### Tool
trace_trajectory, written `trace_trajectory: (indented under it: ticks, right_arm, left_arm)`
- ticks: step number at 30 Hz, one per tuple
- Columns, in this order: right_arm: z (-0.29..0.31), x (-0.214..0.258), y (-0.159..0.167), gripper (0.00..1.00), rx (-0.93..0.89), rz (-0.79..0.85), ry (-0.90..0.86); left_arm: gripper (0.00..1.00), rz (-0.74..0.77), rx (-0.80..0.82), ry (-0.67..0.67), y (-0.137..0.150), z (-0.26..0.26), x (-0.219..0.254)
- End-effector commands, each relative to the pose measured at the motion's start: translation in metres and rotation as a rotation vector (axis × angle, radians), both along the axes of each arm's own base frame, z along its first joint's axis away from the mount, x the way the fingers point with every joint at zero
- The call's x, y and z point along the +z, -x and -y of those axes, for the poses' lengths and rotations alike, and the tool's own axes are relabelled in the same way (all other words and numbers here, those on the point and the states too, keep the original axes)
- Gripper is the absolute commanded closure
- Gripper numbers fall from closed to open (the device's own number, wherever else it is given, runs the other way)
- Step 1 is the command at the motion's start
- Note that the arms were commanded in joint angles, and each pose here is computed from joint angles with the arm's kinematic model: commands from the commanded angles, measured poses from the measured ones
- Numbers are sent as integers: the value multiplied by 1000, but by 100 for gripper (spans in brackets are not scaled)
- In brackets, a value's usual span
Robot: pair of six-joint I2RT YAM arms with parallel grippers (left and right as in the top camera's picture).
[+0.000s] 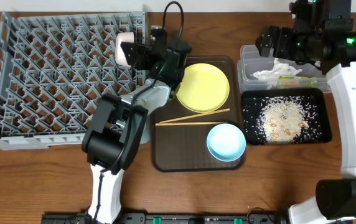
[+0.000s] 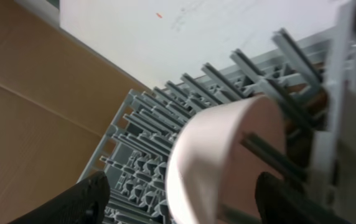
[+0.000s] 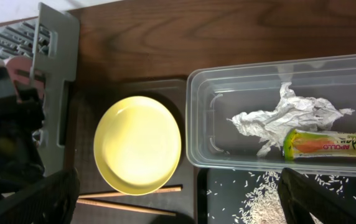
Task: Sort waste into correct bins and load items into the dishwasher
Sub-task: 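Move the left gripper back to the light-blue bowl on the tray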
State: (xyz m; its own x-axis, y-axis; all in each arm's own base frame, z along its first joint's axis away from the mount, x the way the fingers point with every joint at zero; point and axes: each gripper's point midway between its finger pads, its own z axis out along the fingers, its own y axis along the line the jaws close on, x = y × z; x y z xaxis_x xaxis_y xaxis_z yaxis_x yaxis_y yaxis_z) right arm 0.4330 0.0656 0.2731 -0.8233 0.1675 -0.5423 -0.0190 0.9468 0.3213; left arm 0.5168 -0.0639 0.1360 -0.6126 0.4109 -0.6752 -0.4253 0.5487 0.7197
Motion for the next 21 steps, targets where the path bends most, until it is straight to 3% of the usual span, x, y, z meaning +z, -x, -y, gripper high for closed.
trace_trajectory:
  ticks: [1,6,11,16,21]
  right_arm:
    - [-2,-3,-1,1,-1,-9,-2]
    - [-2,-3,-1,1,-1,-9,-2]
    - [-2,-3,-1,1,-1,-9,-2]
    - [-2,-3,-1,1,-1,-9,-2]
    - [-2,-3,-1,1,-1,-9,-2]
  left_arm:
    - [21,88,-12,59,4,18,20]
    - [18,119,-63,132,12,34,43]
    - [18,57,-134,344,28,43,37]
    - [19,-156,-206,690,59,55,15]
    - [23,-382,-295,882,95,76,5]
